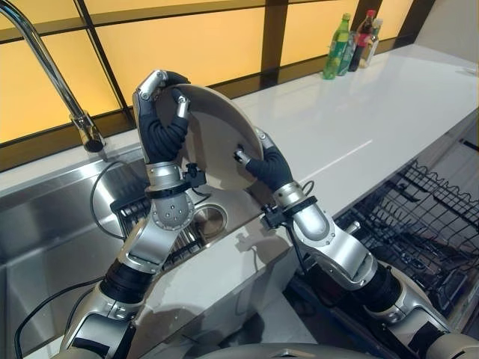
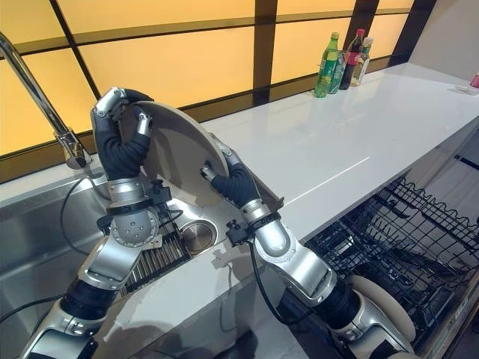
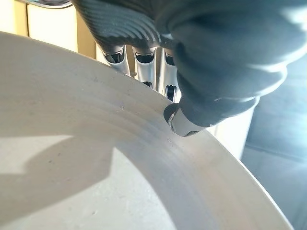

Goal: Pick up plates and place into dishwasher.

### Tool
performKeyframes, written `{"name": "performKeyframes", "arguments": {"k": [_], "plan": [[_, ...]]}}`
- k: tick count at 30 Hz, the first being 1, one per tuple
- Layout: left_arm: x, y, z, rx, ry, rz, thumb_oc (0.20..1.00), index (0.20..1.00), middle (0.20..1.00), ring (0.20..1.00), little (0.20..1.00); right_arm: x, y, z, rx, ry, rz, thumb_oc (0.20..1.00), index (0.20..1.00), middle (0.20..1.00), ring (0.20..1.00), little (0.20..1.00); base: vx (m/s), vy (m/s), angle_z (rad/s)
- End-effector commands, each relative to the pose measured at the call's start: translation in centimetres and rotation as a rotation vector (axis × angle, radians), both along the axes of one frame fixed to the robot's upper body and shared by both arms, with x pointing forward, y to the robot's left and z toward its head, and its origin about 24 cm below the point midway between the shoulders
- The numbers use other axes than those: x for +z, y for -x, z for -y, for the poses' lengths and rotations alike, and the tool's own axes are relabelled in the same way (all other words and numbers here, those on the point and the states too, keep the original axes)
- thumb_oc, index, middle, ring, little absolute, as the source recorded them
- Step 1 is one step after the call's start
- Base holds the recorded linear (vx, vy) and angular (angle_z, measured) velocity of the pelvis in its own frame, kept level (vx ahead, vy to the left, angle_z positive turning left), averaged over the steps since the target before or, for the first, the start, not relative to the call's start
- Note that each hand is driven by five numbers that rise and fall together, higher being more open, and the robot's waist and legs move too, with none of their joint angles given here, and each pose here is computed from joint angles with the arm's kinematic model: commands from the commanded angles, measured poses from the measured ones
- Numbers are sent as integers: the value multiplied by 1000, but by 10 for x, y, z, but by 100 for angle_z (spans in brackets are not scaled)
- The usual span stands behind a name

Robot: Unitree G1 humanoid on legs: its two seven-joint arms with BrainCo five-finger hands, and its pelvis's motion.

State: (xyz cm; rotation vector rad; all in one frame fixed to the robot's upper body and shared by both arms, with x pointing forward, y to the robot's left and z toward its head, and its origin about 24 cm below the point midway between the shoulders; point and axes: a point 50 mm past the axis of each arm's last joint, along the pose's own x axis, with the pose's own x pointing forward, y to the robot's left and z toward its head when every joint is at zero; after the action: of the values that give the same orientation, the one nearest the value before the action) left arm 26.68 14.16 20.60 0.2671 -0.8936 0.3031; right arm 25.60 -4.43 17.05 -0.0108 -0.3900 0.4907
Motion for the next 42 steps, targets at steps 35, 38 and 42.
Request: {"name": "performKeyframes", "arguments": {"k": [35, 38, 42], "plan": [[-3, 23, -139, 384, -22, -68, 1000, 1000, 1000, 1000, 1000, -3, 21, 269, -1205, 439, 166, 200, 200, 200, 200, 200, 41, -46, -23], [2, 25, -144, 404, -62, -74, 1000, 1000, 1000, 1000, 1000, -10, 22, 275, -1229, 435, 127, 200, 200, 200, 200, 200, 42, -369, -15], [-2, 31, -148, 418, -74, -104, 1000, 1000, 1000, 1000, 1000, -18, 22, 281, -1211, 468, 61, 200, 200, 200, 200, 200, 87, -338, 0]]}}
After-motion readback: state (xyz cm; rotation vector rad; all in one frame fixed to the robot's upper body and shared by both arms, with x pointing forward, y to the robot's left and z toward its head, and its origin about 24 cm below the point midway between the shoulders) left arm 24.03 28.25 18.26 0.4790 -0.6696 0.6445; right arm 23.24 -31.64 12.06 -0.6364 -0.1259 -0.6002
